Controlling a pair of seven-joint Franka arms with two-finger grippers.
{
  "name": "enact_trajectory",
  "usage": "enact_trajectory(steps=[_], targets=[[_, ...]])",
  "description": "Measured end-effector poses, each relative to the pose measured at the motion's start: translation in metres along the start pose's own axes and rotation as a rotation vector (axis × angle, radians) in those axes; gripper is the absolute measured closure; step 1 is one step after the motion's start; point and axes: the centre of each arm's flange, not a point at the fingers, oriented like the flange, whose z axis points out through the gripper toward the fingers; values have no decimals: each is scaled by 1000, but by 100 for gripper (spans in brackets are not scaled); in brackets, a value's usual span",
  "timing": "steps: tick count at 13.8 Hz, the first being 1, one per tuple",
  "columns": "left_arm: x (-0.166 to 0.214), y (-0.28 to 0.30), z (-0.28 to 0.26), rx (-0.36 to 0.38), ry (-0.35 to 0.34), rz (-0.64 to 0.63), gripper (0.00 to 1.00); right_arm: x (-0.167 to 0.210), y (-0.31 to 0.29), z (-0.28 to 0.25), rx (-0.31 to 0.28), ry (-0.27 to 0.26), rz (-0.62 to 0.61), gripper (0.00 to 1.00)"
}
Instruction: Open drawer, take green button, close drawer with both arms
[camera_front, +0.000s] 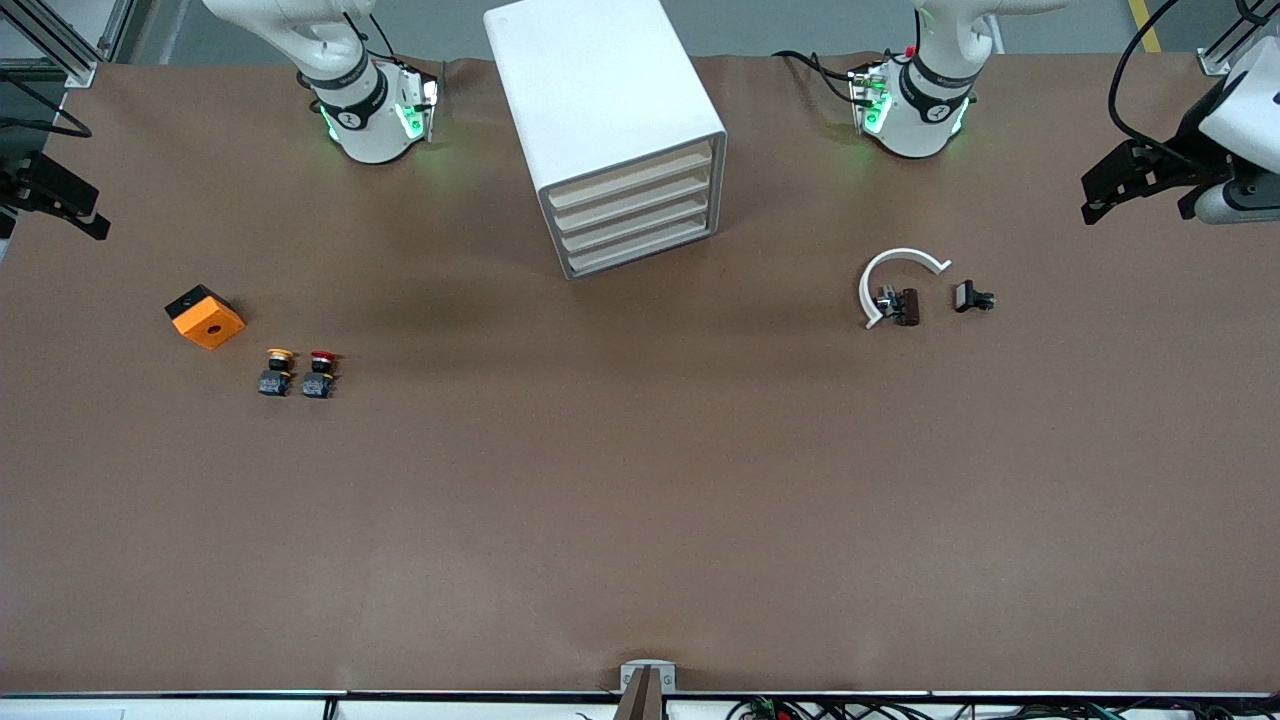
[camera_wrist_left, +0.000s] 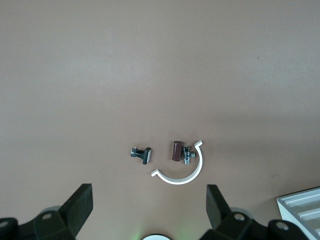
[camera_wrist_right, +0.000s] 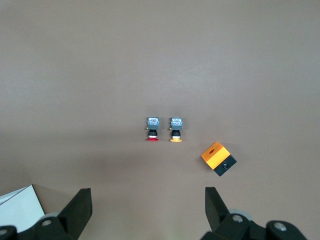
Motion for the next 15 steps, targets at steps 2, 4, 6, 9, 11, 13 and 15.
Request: enact_trajectory(steps=[2,4,6,9,11,13,15], targets=[[-1,0,1,1,-8,0,0,0,0,0,0,0,0,0],[1,0,4,1,-17,0,0,0,0,0,0,1,0,0],[9,2,16,2,-39,3,0,0,0,0,0,1,0,0],[37,9,63,3,-120,15,0,0,0,0,0,1,0,0],[65,17,111,1,-159,25,0,1,-1,0,0,1,-1,0],[91,24,161,-4,-188,31,0,1,-1,0,0,1,-2,0],[109,35,206,-7,-208,15,0,2,-1,1,-1,-1,-2,0]])
